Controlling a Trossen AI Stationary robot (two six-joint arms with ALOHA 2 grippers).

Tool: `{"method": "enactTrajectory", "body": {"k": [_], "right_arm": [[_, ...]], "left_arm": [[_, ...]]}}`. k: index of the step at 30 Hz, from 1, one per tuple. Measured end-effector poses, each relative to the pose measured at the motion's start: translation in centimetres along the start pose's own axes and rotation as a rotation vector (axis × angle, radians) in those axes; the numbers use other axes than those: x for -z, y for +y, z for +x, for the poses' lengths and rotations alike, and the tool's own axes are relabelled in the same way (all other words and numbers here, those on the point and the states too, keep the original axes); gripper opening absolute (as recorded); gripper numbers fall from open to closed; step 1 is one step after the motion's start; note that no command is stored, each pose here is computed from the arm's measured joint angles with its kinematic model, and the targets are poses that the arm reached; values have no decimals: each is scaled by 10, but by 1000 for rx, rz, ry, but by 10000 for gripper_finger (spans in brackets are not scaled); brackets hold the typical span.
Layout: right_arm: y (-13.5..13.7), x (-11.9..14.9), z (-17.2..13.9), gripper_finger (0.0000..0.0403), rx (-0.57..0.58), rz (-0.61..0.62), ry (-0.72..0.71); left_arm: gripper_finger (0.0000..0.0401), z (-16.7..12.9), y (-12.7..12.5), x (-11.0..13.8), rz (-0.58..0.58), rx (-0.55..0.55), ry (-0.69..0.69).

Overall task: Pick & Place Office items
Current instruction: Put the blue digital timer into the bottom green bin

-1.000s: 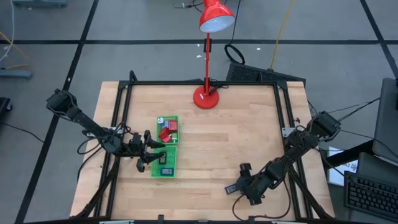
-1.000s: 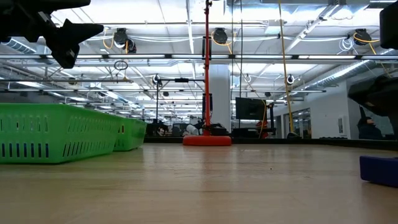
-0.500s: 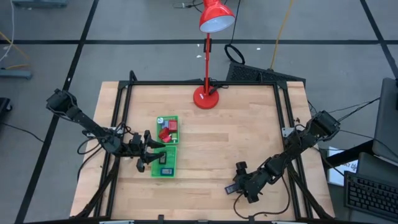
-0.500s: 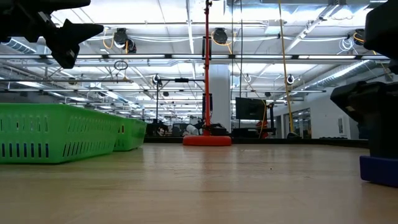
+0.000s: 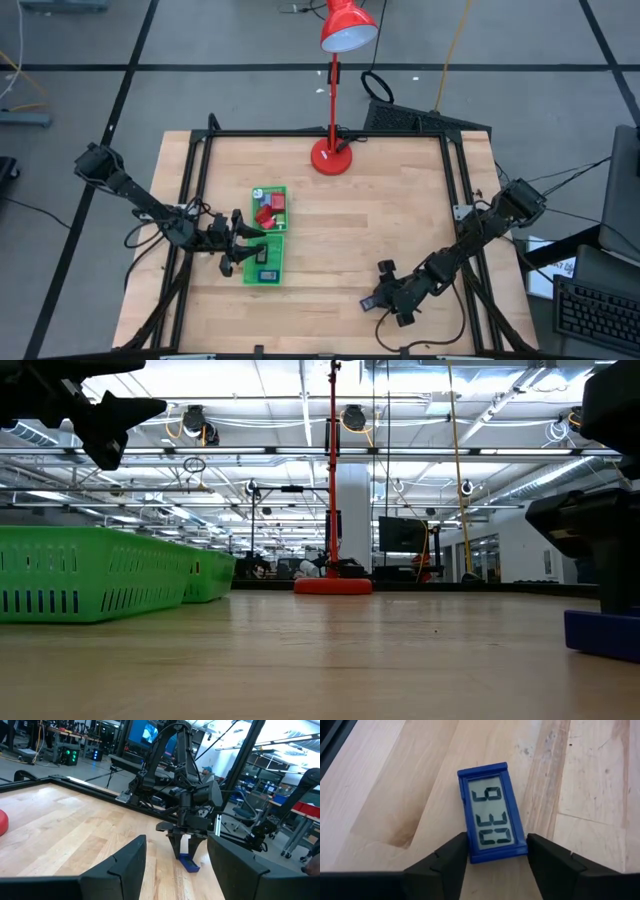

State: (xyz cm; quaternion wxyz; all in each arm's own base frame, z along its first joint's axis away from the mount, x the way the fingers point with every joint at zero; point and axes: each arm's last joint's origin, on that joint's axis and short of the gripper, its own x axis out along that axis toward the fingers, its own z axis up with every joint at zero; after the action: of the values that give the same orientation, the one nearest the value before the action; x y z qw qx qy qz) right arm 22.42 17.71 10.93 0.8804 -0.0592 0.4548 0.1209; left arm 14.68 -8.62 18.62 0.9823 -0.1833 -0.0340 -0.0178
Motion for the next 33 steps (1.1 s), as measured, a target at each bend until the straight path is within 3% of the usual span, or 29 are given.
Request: {"method": "enactTrajectory", "body": {"k": [6,9,19,27,33], "right_arm": [[0,-1,0,154,-3,-26,-8],[1,-5,-3,153,-19,-45,-44],[-1,-37,-43,157,-30,-101,-323],[-18,-64,-73,162,35,-77,-560],[-46,-78,-74,156,108,-20,-638]], "left_arm": [[214,0,0,0,0,0,0],[214,0,0,0,0,0,0],[214,0,0,0,1,0,1],[214,0,0,1,5,-2,7],[214,0,0,1,6,-3,5]]}}
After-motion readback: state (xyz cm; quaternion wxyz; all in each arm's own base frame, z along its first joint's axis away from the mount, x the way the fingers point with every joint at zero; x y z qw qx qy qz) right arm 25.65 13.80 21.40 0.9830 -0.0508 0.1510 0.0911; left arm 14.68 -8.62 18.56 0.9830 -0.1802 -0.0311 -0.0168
